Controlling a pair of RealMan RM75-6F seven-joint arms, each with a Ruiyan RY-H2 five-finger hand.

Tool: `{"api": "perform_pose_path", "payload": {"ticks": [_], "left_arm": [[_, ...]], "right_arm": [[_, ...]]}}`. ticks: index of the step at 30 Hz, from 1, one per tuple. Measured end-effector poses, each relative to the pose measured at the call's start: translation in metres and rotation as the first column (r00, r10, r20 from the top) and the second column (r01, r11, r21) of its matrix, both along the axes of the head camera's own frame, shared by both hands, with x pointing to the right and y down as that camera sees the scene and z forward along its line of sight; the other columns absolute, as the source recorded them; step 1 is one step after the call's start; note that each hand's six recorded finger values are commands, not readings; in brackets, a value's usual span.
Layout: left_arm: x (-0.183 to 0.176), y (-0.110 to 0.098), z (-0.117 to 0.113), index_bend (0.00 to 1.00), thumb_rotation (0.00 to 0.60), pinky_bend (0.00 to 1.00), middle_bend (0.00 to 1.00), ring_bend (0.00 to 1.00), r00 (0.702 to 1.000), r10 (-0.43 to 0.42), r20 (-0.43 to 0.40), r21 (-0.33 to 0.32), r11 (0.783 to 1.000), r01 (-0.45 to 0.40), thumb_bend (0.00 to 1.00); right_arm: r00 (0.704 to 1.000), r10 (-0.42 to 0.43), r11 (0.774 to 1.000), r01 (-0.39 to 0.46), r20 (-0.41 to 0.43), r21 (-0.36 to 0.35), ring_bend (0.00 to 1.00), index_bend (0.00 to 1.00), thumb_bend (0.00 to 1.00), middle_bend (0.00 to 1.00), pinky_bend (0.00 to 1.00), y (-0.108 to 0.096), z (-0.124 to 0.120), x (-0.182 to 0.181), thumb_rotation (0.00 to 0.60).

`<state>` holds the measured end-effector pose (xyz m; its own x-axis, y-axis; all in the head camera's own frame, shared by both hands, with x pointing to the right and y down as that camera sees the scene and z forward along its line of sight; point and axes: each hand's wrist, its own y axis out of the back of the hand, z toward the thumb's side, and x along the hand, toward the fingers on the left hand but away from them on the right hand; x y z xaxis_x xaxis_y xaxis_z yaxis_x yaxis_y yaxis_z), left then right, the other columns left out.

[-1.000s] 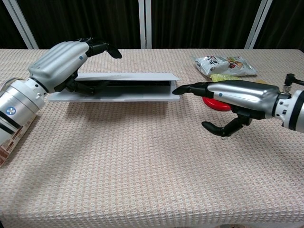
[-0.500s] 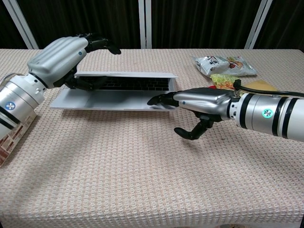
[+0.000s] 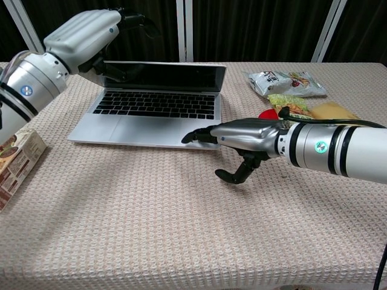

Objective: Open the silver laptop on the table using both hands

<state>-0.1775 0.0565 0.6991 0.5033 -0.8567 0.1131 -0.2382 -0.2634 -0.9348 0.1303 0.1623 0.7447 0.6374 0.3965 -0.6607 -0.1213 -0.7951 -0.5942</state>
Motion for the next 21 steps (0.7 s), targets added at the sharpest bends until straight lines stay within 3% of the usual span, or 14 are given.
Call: {"api": "perform_pose_path", "payload": {"ticks": [14,21], "left_arm": [[0.015,-0.068,-0.008,0.25,0.6,0.11,0.24,0.12,0.997,-0.03,0.077,0.011,1.0,0.029,0.58],[0.018,-0.095,-0.008,0.24,0.6,0.11,0.23,0.11,0.992,-0.073,0.1,-0.024,0.997,0.076,0.52]], "right_arm": [[1.0,-0.004,1.0,0.004,-0.009,-0.005,0.0,0.0,0.53,0.02,0.0,-0.006,0.0,-0.009,0.6],[1.0,-0.011,1.0,0.011,-0.017,-0.005,0.0,0.0,0.53,0.02,0.0,-0.008,0.0,-0.011,0.6]]}}
